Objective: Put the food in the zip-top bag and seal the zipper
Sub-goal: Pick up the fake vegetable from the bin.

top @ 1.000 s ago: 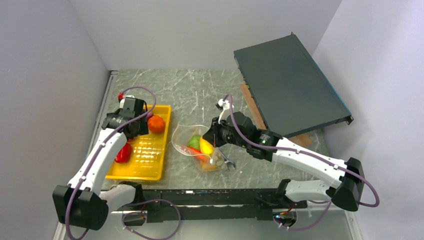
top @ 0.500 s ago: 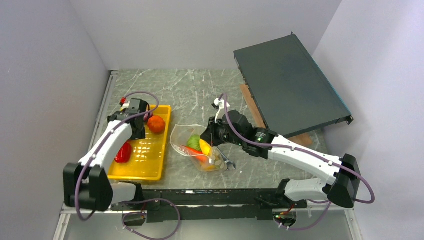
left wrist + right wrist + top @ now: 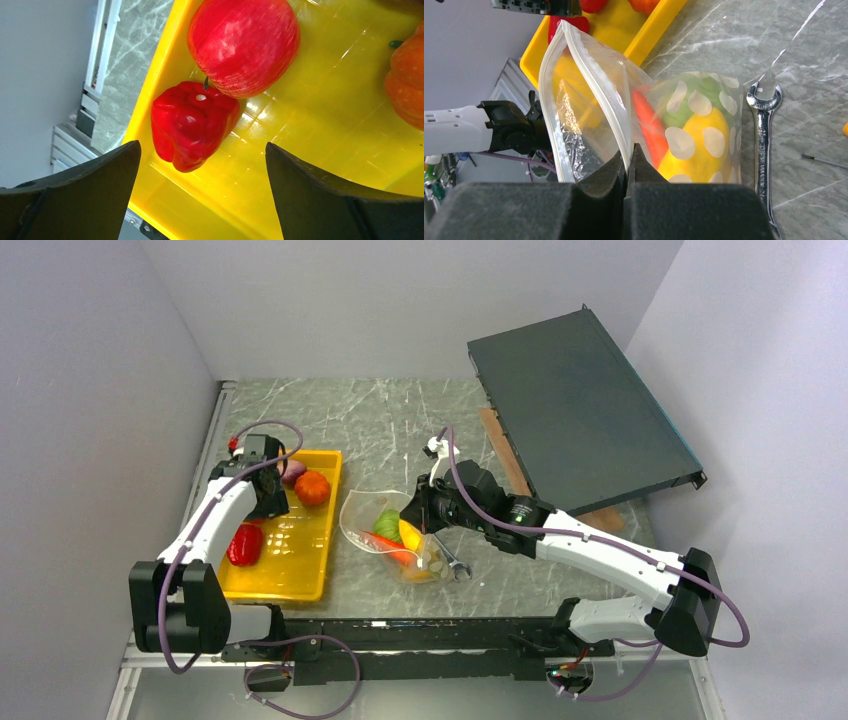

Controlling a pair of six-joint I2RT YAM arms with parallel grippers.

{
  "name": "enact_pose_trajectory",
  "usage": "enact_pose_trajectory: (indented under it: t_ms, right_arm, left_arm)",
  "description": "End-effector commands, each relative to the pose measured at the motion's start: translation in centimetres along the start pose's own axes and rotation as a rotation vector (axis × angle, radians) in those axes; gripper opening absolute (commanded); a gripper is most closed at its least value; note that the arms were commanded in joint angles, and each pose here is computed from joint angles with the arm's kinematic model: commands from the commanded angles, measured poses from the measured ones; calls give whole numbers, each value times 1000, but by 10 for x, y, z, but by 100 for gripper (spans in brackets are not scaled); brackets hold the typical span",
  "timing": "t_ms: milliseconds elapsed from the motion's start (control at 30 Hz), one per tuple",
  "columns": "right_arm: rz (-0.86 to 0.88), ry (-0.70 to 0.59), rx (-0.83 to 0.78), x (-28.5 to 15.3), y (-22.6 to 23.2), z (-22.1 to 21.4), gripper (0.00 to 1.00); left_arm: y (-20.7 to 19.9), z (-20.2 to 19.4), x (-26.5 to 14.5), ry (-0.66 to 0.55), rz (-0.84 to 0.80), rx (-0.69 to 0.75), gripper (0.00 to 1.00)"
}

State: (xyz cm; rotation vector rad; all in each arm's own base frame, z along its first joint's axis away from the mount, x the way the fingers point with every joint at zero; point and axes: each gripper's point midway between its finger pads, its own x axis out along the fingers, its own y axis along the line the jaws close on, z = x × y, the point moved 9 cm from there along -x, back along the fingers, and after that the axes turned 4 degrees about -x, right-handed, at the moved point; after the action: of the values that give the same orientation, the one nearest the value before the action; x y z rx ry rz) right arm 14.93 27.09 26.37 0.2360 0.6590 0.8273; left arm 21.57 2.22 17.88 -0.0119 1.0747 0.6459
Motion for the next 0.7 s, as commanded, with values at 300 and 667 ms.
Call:
enact_pose_trajectory:
  t_ms: [300,667]
  right_arm:
    - [76,-50,22,-10,13,17,0]
    - [90,-36,27,-7,16,18,0]
  left_arm:
    - [-5,-16,23,119,95,-123,100]
    - [9,-13,41,179,133,-175,100]
